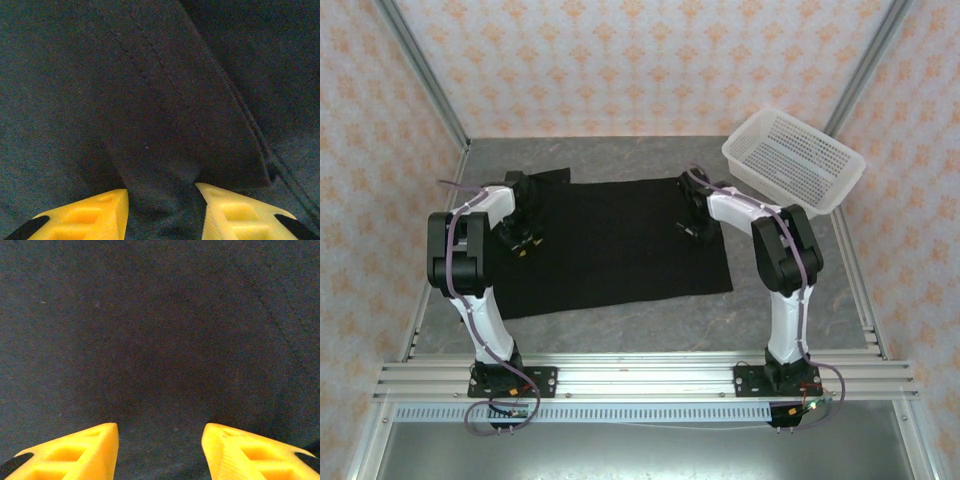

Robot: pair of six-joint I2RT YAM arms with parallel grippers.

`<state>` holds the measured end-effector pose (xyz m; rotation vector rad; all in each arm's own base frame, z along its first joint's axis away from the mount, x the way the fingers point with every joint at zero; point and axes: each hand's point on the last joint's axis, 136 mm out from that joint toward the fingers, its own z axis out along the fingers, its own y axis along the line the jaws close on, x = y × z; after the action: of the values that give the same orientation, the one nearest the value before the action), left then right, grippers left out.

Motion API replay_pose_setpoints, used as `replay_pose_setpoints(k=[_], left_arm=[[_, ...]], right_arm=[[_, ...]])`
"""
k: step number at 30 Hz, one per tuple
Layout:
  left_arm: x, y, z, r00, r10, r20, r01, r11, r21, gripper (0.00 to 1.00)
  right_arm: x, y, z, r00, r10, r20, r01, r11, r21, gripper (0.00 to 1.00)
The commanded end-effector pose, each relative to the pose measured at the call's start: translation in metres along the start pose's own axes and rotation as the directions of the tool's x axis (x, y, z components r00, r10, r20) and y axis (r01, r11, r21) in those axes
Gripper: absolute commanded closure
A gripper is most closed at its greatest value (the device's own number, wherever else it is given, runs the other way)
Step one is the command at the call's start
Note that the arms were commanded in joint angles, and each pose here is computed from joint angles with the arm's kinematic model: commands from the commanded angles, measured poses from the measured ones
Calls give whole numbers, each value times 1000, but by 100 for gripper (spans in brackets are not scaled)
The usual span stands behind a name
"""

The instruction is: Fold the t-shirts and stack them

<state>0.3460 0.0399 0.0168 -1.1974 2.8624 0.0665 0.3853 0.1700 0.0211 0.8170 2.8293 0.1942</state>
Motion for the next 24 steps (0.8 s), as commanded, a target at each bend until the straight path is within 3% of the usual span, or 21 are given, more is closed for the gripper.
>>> replay_pose_setpoints(k=[1,6,13,19,24], left_arm=[[36,31,4,997,44,-68,-52,992,-115,61],[32,39,-27,998,54,-11,-55,991,-119,61],[-43,-57,-104,957,139,255,-149,989,17,47],[-90,-133,-102,883,285,373,-260,958,-118,34],[-113,-175,-86,830,322,456,-284,947,-152,27]], right_arm=[[40,-63,10,995,34,-91,-16,981,194,50],[33,-59,-19,1000,-7,-31,11,988,153,48],[-15,0,-55,980,-168,105,166,986,33,42],[-32,44,-72,965,-235,117,247,964,-102,35],[-40,60,-87,966,-227,123,246,954,-169,34]])
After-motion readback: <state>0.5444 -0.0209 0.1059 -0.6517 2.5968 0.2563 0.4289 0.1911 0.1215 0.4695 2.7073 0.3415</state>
